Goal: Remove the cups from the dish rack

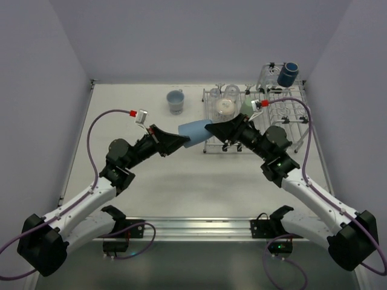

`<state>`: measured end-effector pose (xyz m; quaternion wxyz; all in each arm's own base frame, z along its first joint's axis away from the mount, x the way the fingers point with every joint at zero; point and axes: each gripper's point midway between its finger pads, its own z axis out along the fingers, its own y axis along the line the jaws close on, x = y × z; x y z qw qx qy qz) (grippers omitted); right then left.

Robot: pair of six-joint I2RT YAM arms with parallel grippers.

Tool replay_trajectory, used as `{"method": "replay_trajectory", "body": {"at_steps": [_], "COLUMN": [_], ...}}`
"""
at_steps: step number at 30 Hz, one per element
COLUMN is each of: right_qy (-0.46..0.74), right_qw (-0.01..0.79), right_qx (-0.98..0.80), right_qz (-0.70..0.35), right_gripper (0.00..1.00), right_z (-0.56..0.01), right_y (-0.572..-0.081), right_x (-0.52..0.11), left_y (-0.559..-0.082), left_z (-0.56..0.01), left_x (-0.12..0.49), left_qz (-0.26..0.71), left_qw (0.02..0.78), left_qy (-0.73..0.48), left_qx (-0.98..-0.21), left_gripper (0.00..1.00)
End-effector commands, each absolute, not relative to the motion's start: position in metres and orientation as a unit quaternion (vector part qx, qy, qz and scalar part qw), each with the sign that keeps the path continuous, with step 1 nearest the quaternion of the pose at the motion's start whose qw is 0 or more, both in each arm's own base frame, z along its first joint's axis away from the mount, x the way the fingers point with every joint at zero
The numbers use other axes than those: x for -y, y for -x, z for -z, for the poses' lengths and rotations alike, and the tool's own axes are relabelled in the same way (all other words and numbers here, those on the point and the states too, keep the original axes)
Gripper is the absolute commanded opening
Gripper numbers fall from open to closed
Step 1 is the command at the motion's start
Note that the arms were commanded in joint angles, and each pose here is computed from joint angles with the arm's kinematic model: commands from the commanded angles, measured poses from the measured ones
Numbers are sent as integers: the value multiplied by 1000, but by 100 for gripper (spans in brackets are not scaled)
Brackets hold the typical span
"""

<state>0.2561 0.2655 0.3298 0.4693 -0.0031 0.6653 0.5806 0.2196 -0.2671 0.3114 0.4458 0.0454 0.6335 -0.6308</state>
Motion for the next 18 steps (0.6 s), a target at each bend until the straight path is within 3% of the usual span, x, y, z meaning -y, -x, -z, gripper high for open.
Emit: {"method": "replay_trajectory", "body": {"at_steps": [1,5,6,9,12,13,15,18], "right_qy": [15,15,14,19,28,33,39,44], "right_qw": [445,439,443,458,473,480,482,492], "right_qx": [-661,-682,-686,-699,-707,-707,-710,-712], "right_qz": [-605,-585,-576,-549,-526,-519,-511,-499], "right_gripper": [36,64,80,94,95,95,95,95], "right_z": [-324,-311,-309,-304,-303,-303,-303,-302], "right_y": [-249,-252,-253,-253,-247,-246,-240,-234], "right_x": [-277,-277,-275,-267,-257,-254,-250,-241], "left_y": [-226,-250,-258,-292,-313,-321,-335,-362], "left_z": [-343,-348,-349,-349,-345,-318,-327,-291], "left_x": [264,246,239,195,157,146,133,109], "left_qz": [617,519,485,308,151,93,55,9], "left_qw": [500,548,562,589,568,527,519,456], "left_qy": [-62,-48,-45,-13,-14,-30,-25,-17], "left_qx": [-604,-654,-668,-747,-809,-845,-852,-890], "left_gripper": [1,0,0,0,0,0,0,0]}}
